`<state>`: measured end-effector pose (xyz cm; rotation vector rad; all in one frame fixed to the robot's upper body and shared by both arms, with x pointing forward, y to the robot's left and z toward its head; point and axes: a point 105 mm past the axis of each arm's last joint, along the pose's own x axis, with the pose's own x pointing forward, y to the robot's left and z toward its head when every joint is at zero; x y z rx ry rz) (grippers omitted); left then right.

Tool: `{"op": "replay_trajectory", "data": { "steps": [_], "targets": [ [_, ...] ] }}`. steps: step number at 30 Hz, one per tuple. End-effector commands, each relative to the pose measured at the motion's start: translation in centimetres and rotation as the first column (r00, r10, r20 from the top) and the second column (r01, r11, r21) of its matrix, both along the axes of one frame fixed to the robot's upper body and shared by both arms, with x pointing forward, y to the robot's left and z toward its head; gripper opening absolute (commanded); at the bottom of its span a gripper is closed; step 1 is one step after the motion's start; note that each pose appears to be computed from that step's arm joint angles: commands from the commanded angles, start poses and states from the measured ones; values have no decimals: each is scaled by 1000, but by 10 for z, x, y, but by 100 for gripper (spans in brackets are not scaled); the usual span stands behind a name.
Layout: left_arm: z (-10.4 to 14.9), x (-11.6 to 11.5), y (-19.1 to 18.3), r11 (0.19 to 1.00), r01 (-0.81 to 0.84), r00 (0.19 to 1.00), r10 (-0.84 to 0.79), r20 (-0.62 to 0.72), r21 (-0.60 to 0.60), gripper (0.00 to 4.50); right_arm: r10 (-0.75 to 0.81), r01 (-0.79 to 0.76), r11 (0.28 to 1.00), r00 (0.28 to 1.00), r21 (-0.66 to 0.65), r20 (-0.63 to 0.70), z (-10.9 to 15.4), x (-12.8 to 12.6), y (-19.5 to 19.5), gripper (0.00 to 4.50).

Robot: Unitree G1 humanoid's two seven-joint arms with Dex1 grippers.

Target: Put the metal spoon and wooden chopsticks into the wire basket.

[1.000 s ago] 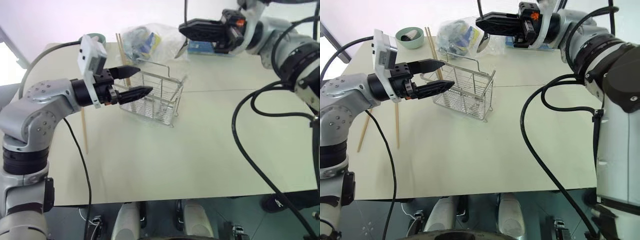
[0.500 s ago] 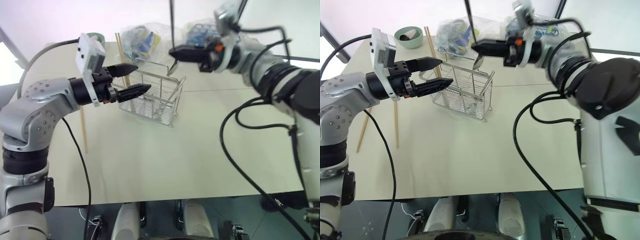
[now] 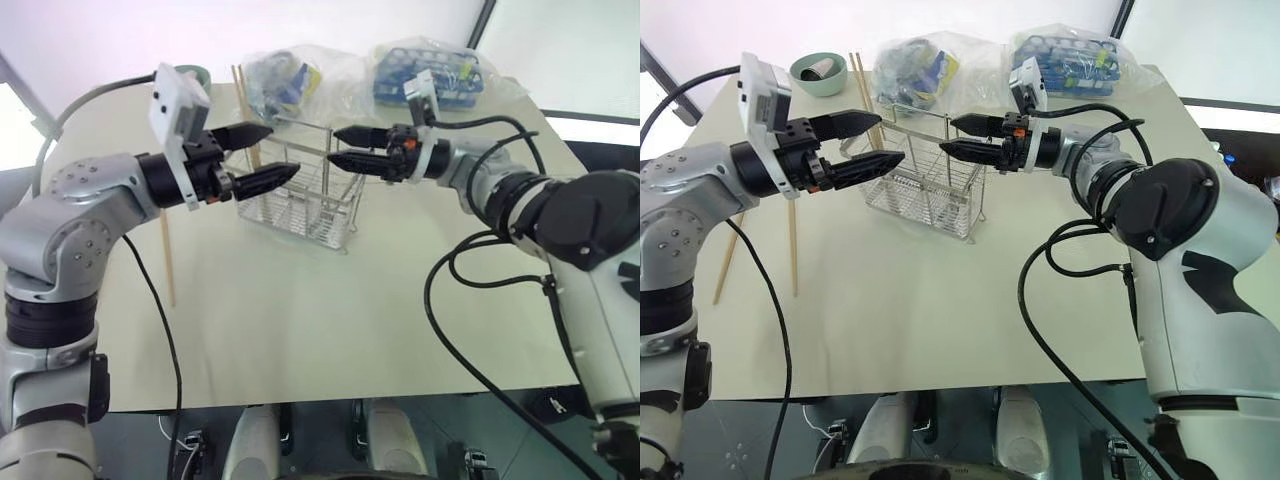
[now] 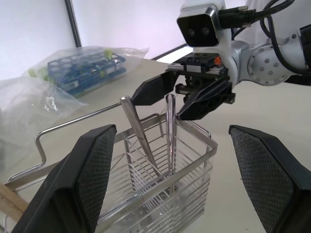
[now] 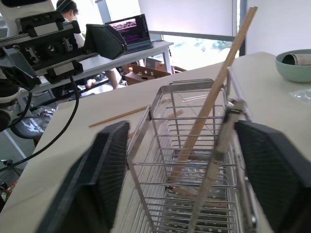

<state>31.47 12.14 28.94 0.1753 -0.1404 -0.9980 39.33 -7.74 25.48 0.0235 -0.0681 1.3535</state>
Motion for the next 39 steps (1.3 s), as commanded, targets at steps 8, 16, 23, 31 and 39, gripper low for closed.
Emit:
{"op": "replay_trajectory", "data": {
  "steps": [8,16,23,31,39],
  "targets": [
    [41,37,64,866,-456,886,464,-11,-206,392,11,-20,980,999,198,46,100,-20,-49,350],
    [-20,62,163,418,-904,393,894,-213,88,392,128,-125,982,992,139,-11,107,-42,-67,350],
    [-73,64,194,276,-914,206,947,-246,297,392,144,-140,986,989,85,-36,86,-41,-68,350],
    [-83,70,234,222,-917,121,946,-301,332,392,121,-114,988,991,107,-62,77,-41,-82,350],
    [-101,70,259,190,-909,61,941,-333,372,392,93,-82,990,991,115,-91,67,-41,-93,350]
  ]
}}
